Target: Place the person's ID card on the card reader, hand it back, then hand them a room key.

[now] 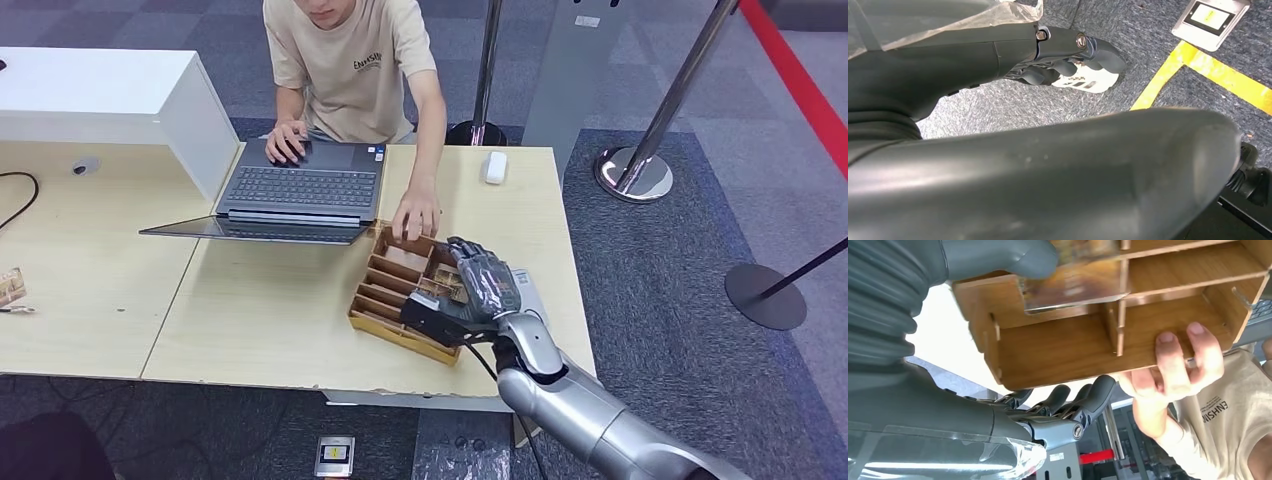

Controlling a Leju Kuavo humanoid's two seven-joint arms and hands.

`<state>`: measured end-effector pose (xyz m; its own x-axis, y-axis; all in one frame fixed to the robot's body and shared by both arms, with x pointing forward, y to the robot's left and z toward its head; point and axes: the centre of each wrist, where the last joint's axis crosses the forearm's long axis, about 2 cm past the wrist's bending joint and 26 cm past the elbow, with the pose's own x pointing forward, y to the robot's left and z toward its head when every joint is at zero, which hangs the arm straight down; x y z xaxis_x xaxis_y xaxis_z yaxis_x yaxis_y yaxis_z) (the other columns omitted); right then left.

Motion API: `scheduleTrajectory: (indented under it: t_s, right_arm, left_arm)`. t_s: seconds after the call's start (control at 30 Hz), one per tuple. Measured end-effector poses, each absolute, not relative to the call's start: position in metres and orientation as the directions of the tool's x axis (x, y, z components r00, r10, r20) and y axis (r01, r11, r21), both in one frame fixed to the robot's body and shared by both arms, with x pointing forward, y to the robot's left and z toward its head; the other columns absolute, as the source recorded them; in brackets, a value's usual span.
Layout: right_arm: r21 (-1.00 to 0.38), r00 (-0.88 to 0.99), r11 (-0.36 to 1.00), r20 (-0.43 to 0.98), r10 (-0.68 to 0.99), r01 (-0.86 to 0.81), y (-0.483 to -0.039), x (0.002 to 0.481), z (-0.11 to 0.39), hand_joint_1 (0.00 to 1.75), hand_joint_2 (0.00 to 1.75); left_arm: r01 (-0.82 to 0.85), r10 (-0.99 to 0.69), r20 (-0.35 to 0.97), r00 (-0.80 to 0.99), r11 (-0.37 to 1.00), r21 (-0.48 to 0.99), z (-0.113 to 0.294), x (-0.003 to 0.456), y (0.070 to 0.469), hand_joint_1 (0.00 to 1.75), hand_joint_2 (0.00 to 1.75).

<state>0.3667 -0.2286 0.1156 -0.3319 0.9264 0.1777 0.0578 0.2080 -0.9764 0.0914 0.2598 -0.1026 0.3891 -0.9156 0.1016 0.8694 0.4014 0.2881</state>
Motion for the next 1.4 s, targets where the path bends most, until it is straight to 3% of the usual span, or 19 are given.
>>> scheduleTrajectory:
  t_s: [0.3, 0.47, 0.7, 0.77, 0.83, 0.93, 1.0, 1.07, 1.33, 1.4]
  right_arm:
    - [-0.973, -0.352, 0.219, 0.181, 0.918, 0.070, -0.227, 0.366, 0.116, 0.28, 1.75]
    - [-0.967, -0.359, 0.240, 0.196, 0.913, 0.082, -0.222, 0.363, 0.113, 0.03, 1.75]
    - [-0.963, -0.364, 0.260, 0.217, 0.906, 0.074, -0.217, 0.360, 0.111, 0.00, 1.75]
    - [-0.960, -0.369, 0.270, 0.225, 0.902, 0.076, -0.215, 0.359, 0.111, 0.05, 1.75]
    - [-0.957, -0.375, 0.278, 0.231, 0.898, 0.077, -0.214, 0.359, 0.111, 0.25, 1.75]
    - [-0.955, -0.382, 0.284, 0.234, 0.894, 0.079, -0.211, 0.358, 0.113, 0.72, 1.75]
    - [-0.954, -0.384, 0.287, 0.236, 0.893, 0.082, -0.210, 0.358, 0.114, 1.13, 1.75]
    - [-0.954, -0.384, 0.289, 0.237, 0.892, 0.083, -0.210, 0.358, 0.115, 1.40, 1.75]
    - [-0.953, -0.389, 0.292, 0.240, 0.890, 0.082, -0.208, 0.357, 0.116, 1.29, 1.75]
    - [-0.953, -0.389, 0.292, 0.240, 0.890, 0.080, -0.208, 0.357, 0.116, 0.99, 1.75]
  left_arm:
    - [0.865, -0.913, 0.102, 0.394, 0.407, 0.293, -0.102, 0.095, 0.260, 0.00, 0.00]
    - [0.863, -0.911, 0.103, 0.400, 0.411, 0.294, -0.102, 0.096, 0.260, 0.00, 0.00]
    - [0.862, -0.910, 0.102, 0.401, 0.412, 0.295, -0.102, 0.096, 0.260, 0.00, 0.00]
    - [0.862, -0.910, 0.102, 0.401, 0.413, 0.296, -0.102, 0.096, 0.260, 0.00, 0.00]
    - [0.861, -0.910, 0.102, 0.401, 0.413, 0.298, -0.102, 0.096, 0.260, 0.00, 0.00]
    - [0.860, -0.910, 0.102, 0.402, 0.413, 0.300, -0.102, 0.096, 0.260, 0.00, 0.00]
    - [0.859, -0.910, 0.102, 0.402, 0.413, 0.301, -0.102, 0.096, 0.261, 0.00, 0.00]
    - [0.859, -0.910, 0.101, 0.402, 0.413, 0.301, -0.102, 0.096, 0.261, 0.00, 0.00]
    - [0.860, -0.910, 0.100, 0.402, 0.413, 0.300, -0.102, 0.094, 0.263, 0.00, 0.00]
    - [0.860, -0.910, 0.100, 0.402, 0.413, 0.299, -0.102, 0.094, 0.263, 0.00, 0.00]
